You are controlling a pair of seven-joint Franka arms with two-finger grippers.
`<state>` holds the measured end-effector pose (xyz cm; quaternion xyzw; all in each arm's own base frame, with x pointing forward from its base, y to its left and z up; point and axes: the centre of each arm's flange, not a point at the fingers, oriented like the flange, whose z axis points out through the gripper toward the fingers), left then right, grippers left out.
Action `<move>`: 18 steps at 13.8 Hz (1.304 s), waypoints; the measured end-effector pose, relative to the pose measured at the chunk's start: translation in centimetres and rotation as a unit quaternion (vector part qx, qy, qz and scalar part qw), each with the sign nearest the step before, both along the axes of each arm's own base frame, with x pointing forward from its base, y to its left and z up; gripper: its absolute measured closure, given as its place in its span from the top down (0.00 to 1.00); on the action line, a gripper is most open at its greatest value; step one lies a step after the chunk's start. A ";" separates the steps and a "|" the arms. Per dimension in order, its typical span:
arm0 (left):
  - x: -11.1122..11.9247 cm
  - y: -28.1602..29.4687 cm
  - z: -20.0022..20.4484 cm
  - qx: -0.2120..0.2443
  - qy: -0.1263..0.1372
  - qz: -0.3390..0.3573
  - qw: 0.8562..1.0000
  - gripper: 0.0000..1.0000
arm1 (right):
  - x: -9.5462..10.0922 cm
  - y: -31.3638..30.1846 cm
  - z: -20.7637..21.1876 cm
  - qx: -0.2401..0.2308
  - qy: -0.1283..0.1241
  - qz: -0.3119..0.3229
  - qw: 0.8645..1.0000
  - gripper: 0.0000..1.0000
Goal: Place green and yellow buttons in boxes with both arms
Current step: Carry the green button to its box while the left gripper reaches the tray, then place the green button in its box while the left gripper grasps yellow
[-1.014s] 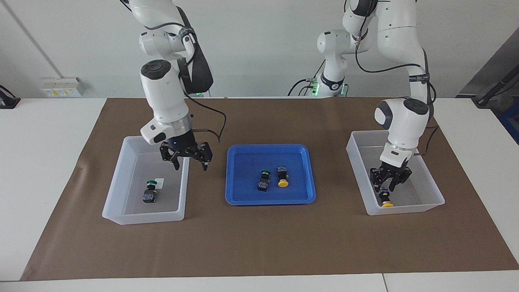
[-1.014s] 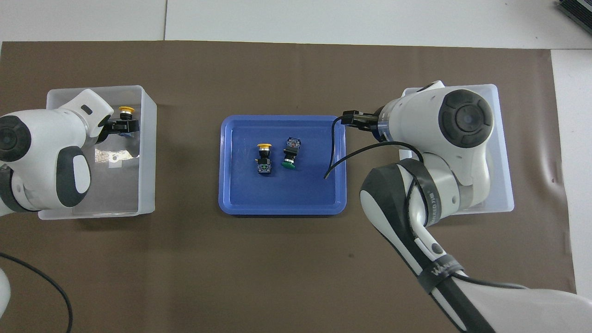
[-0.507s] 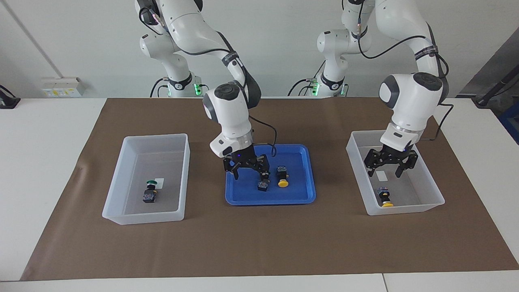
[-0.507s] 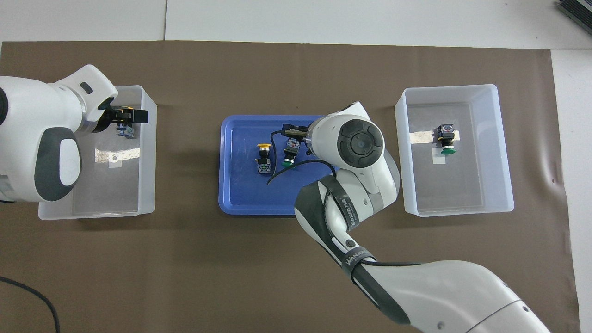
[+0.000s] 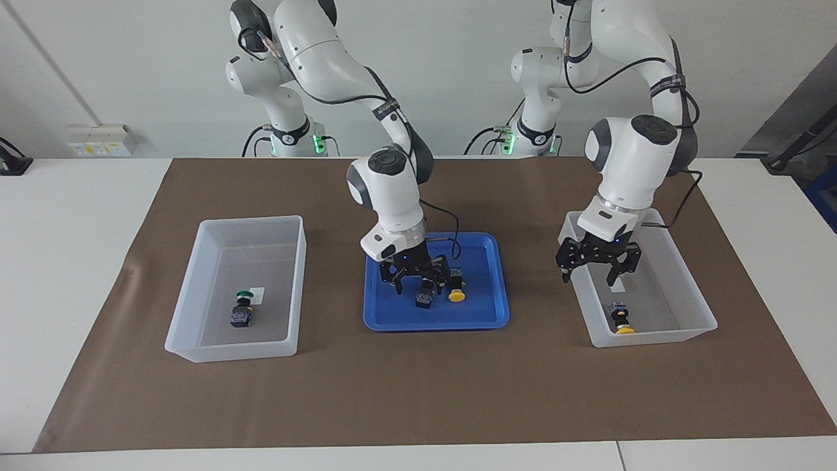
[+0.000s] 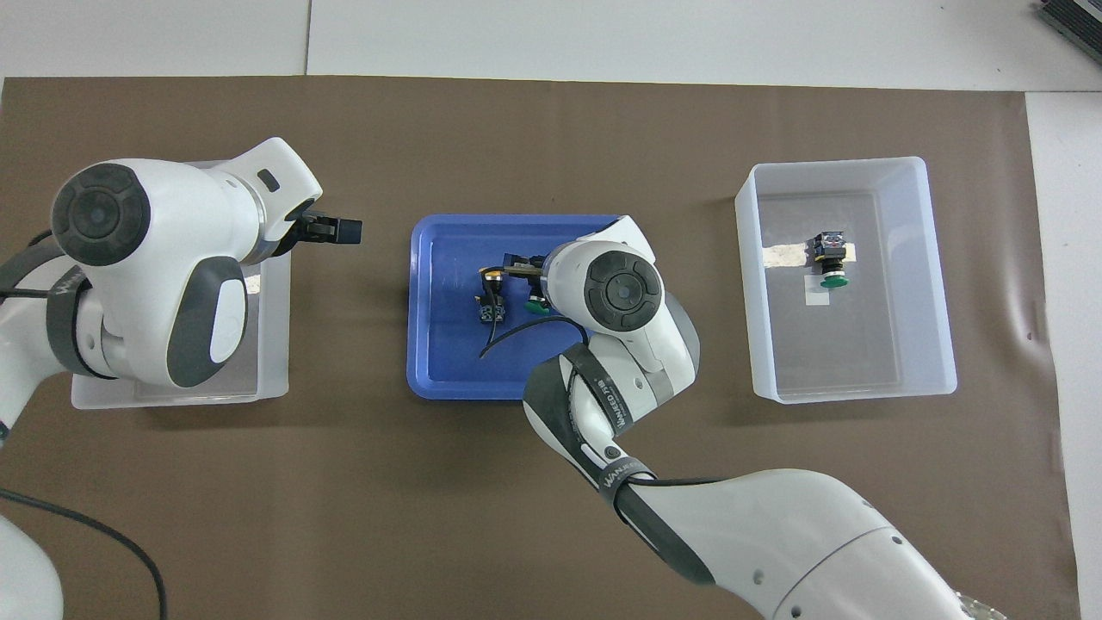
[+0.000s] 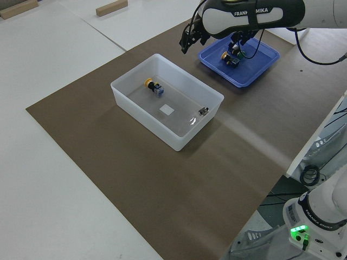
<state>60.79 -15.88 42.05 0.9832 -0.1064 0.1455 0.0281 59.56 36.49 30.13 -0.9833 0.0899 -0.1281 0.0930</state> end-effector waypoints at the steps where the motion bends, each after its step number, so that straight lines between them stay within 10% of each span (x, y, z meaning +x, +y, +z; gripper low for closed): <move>1: -0.1 -0.6 -0.3 -0.001 0.000 -0.001 1.000 1.00 | 0.0 0.0 -0.2 -0.001 0.001 0.001 1.000 0.78; 4: -0.5 -3.6 -1.6 -0.013 -0.006 0.004 1.000 1.00 | -0.1 0.1 -0.1 -0.001 0.004 -0.006 1.000 0.41; 12: -3.0 -11.2 -7.4 -0.036 -0.006 -0.004 0.999 1.00 | 4.9 -14.1 13.1 -0.058 0.002 0.024 0.998 0.41; 18: -8.2 -17.5 -11.7 -0.052 0.004 -0.017 0.999 1.00 | 4.5 -28.1 17.5 -0.115 0.050 0.156 0.980 0.41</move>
